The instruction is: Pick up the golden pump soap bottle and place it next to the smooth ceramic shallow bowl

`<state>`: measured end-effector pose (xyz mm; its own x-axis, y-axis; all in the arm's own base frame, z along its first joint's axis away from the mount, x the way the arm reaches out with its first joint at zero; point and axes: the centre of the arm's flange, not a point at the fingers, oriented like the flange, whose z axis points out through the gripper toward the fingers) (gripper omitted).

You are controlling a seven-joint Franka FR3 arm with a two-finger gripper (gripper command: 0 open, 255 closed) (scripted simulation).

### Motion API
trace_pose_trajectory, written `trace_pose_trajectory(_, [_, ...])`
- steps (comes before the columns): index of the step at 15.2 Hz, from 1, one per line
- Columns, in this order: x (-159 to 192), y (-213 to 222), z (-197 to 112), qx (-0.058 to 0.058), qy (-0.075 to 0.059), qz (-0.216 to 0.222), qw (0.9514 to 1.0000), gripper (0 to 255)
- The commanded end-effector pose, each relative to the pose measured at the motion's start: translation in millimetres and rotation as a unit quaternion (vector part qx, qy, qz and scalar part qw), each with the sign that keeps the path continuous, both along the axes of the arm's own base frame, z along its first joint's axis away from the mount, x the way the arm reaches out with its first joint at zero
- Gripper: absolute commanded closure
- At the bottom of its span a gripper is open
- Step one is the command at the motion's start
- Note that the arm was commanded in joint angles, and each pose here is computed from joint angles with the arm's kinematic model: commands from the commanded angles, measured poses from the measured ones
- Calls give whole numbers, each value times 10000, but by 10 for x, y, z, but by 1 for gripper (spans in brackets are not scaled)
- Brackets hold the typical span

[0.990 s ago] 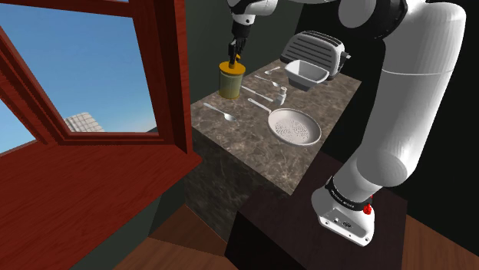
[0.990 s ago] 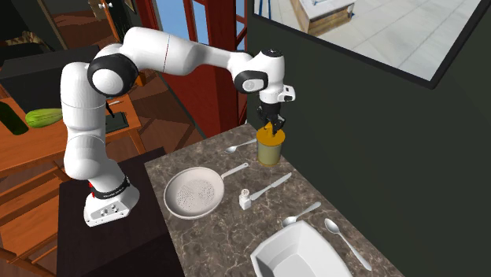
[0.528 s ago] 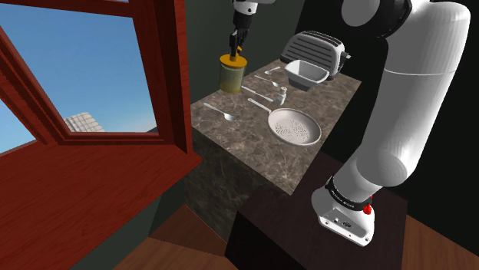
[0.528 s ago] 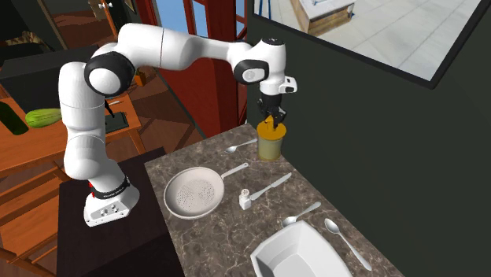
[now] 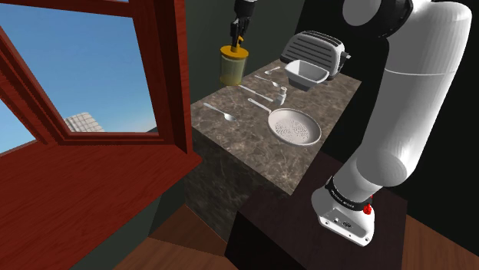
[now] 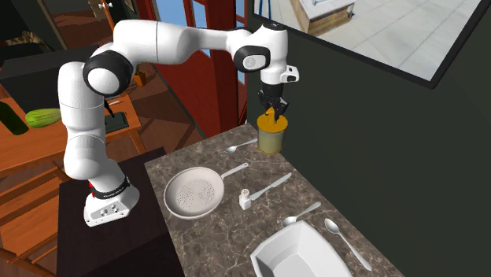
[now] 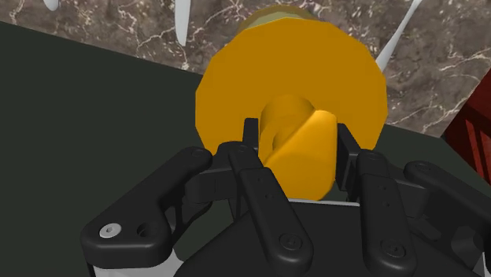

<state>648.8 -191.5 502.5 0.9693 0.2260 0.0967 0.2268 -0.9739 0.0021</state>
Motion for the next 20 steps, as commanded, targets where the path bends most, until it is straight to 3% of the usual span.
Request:
trace_pose_trajectory(1, [0, 12, 120, 0, -3, -1, 10000, 255])
trace_pose_trajectory(14, [0, 12, 790, 0, -3, -1, 10000, 255])
trace_pose_trajectory(20, [-632, -439, 945, 0, -3, -1, 10000, 255])
